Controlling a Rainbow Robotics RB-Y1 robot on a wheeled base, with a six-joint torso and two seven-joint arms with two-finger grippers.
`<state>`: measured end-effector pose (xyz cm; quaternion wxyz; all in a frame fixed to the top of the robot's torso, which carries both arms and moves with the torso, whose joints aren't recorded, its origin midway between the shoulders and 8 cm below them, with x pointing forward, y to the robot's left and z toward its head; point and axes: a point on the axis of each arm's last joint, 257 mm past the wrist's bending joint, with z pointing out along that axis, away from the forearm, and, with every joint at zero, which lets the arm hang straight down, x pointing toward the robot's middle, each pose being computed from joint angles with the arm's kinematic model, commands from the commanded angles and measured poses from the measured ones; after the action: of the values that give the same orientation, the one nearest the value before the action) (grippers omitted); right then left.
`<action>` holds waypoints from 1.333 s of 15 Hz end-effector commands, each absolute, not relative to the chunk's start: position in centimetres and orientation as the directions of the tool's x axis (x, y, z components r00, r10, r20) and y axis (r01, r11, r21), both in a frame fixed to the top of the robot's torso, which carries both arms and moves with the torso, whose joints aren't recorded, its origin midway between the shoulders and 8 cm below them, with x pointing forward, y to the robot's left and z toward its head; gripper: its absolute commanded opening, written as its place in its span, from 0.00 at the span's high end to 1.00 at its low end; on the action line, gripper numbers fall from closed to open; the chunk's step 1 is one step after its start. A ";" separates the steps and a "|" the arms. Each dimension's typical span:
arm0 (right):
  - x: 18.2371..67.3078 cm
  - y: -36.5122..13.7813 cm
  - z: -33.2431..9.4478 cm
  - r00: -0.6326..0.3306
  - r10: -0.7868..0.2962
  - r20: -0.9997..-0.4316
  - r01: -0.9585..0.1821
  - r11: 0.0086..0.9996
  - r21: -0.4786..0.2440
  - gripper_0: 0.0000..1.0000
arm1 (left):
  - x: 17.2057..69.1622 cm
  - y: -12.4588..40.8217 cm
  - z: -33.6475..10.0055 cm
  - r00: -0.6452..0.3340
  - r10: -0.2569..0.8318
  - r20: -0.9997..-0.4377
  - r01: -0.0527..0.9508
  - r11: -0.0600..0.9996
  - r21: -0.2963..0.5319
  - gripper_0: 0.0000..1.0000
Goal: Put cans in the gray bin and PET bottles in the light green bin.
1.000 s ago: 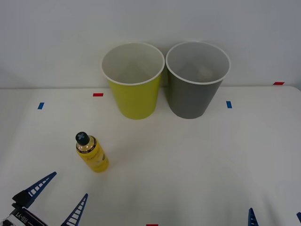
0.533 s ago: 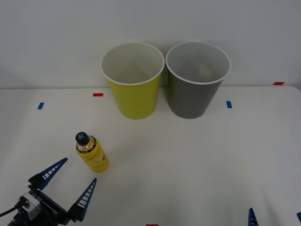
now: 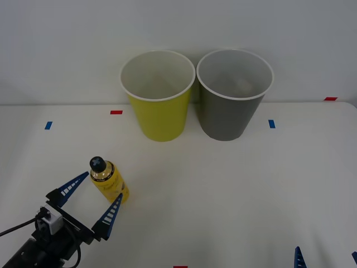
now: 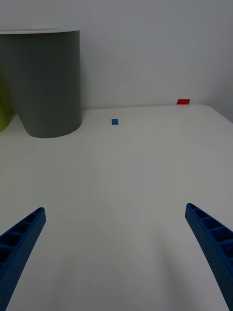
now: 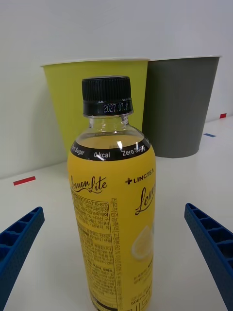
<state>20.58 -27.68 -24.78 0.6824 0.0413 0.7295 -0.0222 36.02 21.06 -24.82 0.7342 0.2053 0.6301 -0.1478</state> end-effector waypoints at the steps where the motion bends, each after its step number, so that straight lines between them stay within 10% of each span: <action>1: 20.6 -27.7 -24.8 -0.065 0.030 -0.997 0.091 0.996 0.024 0.00 | 37.1 20.2 -24.6 0.160 0.023 -0.987 0.470 0.877 0.096 0.00; 14: 20.6 -27.7 -24.8 -0.065 0.030 -0.997 0.091 0.996 0.024 0.00 | 39.9 18.9 -23.1 0.176 0.021 -0.984 0.477 0.872 0.104 0.00; 15: 20.6 -27.7 -24.8 -0.065 0.030 -0.997 0.091 0.996 0.024 0.00 | 39.9 18.7 -23.2 0.175 0.019 -0.984 0.479 0.872 0.102 0.13; 16: 20.6 -27.7 -24.8 -0.065 0.030 -0.997 0.091 0.996 0.024 0.00 | 39.8 18.5 -23.1 0.180 0.022 -0.983 0.481 0.870 0.107 0.87; 20: 20.6 -27.7 -24.8 -0.065 0.030 -0.997 0.091 0.996 0.024 0.00 | 39.7 18.4 -23.2 0.184 0.032 -0.982 0.486 0.866 0.119 1.00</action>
<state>20.58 -27.68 -24.78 0.6824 0.0413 0.7295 -0.0222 39.77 18.44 -23.17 0.7406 0.2072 0.6205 -0.1537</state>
